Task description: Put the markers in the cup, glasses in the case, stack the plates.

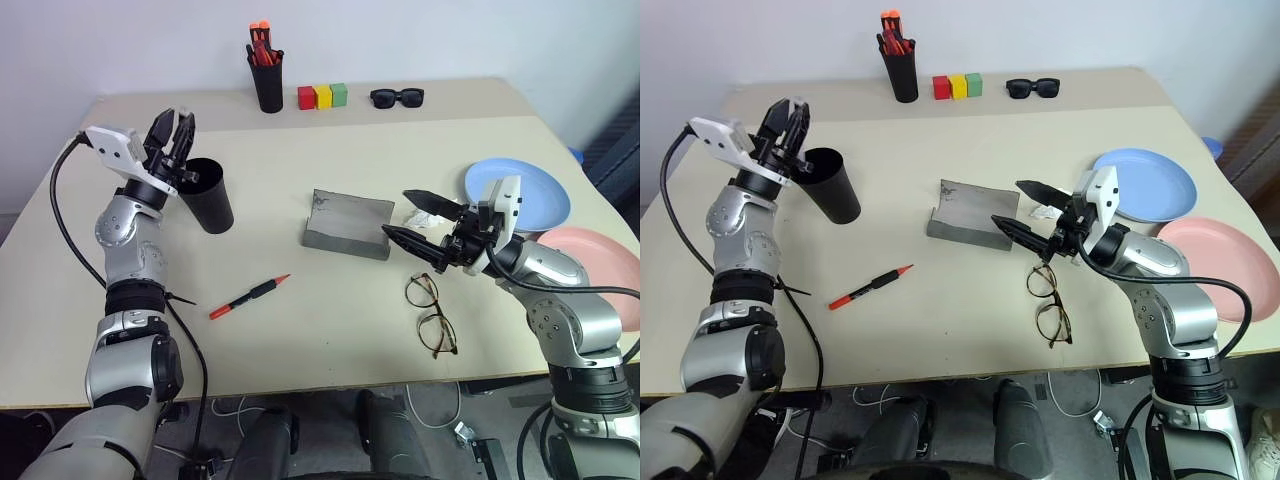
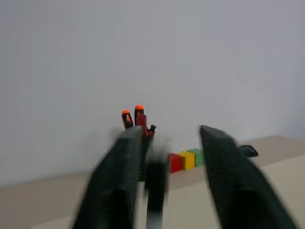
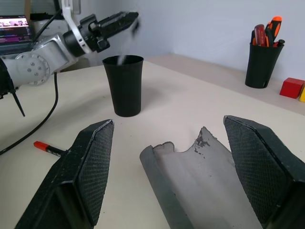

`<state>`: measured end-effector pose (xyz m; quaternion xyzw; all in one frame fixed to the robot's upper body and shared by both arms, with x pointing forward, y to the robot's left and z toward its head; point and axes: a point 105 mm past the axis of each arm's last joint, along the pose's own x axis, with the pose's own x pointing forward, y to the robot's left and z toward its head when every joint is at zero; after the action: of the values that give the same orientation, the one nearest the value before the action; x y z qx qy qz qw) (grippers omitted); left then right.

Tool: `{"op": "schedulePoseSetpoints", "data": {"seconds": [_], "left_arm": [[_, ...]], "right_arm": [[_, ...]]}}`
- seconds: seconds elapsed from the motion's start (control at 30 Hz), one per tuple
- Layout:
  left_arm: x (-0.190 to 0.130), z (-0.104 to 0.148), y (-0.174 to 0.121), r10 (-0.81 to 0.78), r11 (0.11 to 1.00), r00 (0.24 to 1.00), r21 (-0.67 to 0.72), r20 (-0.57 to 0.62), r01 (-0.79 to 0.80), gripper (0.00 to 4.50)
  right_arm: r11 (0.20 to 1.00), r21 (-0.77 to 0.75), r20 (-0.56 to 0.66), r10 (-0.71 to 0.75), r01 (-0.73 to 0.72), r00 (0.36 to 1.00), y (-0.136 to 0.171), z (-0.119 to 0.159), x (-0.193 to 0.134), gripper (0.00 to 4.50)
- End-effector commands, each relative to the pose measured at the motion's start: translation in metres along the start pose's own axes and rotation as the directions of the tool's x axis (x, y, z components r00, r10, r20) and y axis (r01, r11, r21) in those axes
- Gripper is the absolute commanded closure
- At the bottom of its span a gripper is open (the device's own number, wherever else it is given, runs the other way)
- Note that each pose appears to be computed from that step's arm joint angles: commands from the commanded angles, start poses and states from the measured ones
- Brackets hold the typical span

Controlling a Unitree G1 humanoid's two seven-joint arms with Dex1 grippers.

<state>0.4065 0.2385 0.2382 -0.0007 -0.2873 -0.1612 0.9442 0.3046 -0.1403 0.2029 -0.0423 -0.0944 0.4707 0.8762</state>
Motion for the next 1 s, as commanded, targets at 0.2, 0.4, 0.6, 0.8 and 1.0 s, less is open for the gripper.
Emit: {"op": "schedulePoseSetpoints", "data": {"seconds": [0.2, 0.4, 0.6, 0.8, 1.0], "left_arm": [[0.001, 0.03, -0.007, -0.084, 0.996, 0.995, -0.003, 0.057, 0.084, 0.05], [-0.027, 0.062, -0.08, -0.514, 0.847, 0.849, -0.227, -0.124, 0.481, 0.05], [-0.095, 0.035, -0.108, -0.712, 0.685, 0.462, -0.383, -0.528, 0.619, 0.05], [-0.108, -0.01, -0.113, -0.635, 0.709, 0.385, -0.307, -0.67, 0.634, 0.05], [-0.119, -0.037, -0.125, -0.635, 0.652, 0.292, -0.294, -0.715, 0.699, 0.05]], "right_arm": [[0.999, -0.052, 0.027, 0.014, -0.012, 1.0, 0.002, 0.01, 0.002, 0.75], [0.999, -0.052, 0.025, 0.01, -0.009, 1.0, 0.001, 0.009, 0.0, 0.75], [0.998, -0.048, -0.009, 0.038, -0.039, 0.999, 0.004, 0.003, -0.005, 0.75], [0.982, -0.012, -0.296, 0.175, -0.187, 0.939, 0.033, -0.036, -0.05, 0.75], [0.992, 0.006, -0.256, 0.122, -0.125, 0.959, 0.034, -0.034, -0.047, 0.75]]}}
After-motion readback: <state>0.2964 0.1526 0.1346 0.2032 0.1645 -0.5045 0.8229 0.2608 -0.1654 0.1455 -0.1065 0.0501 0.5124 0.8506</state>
